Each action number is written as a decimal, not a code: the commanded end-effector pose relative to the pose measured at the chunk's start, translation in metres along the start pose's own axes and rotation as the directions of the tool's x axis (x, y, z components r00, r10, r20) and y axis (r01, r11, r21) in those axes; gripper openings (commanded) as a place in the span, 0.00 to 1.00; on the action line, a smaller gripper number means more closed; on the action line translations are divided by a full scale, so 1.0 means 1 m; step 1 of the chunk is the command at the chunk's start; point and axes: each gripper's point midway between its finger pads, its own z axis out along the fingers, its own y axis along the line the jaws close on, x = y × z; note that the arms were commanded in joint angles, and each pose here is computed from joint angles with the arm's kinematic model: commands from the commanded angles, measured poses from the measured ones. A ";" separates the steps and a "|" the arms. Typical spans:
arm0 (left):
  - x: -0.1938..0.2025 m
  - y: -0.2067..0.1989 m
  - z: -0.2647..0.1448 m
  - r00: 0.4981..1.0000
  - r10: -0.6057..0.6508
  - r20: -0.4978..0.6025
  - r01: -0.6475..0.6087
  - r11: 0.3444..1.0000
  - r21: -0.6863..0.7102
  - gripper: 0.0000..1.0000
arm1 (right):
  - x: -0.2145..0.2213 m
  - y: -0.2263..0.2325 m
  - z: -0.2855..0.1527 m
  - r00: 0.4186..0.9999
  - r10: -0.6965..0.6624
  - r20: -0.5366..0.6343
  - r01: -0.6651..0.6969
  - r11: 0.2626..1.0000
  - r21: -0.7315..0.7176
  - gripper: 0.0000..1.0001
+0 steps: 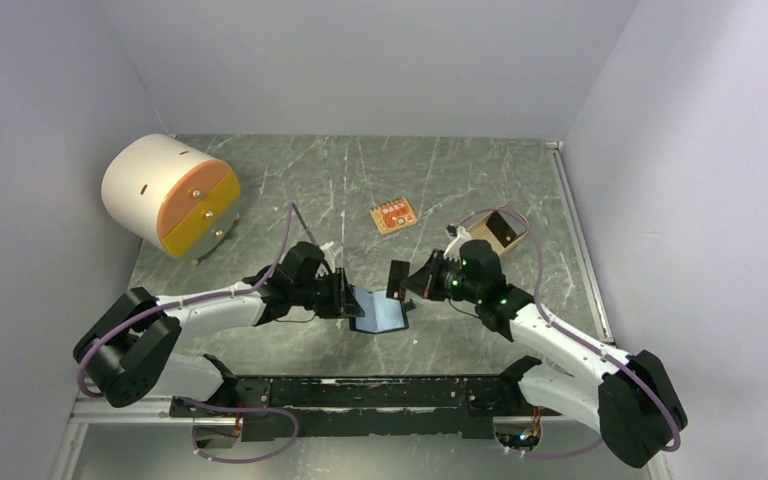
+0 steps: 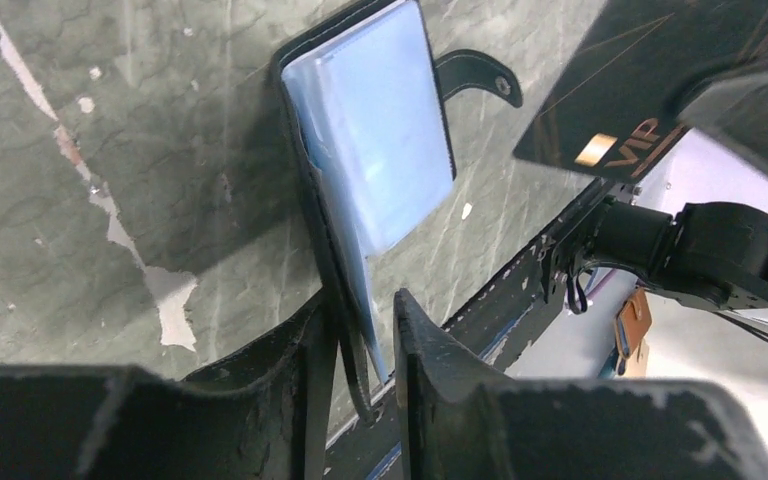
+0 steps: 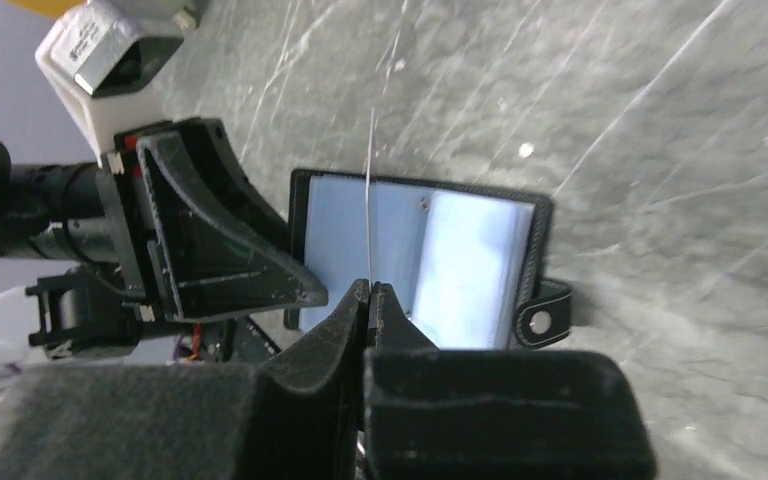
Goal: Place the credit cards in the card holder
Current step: Insert the credit card into the card holder.
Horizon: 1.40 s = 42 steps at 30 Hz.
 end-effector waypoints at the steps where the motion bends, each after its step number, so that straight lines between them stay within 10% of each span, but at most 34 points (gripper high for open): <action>1: 0.002 0.015 0.001 0.999 -0.030 0.010 0.030 0.999 -0.039 0.32 | 0.008 0.024 0.012 0.998 0.049 0.035 -0.044 0.991 -0.128 0.00; 42: 0.007 0.055 -0.003 1.000 -0.020 0.024 0.025 0.975 -0.222 0.29 | 0.092 -0.014 0.047 0.975 0.132 -0.181 -0.158 0.977 -0.140 0.00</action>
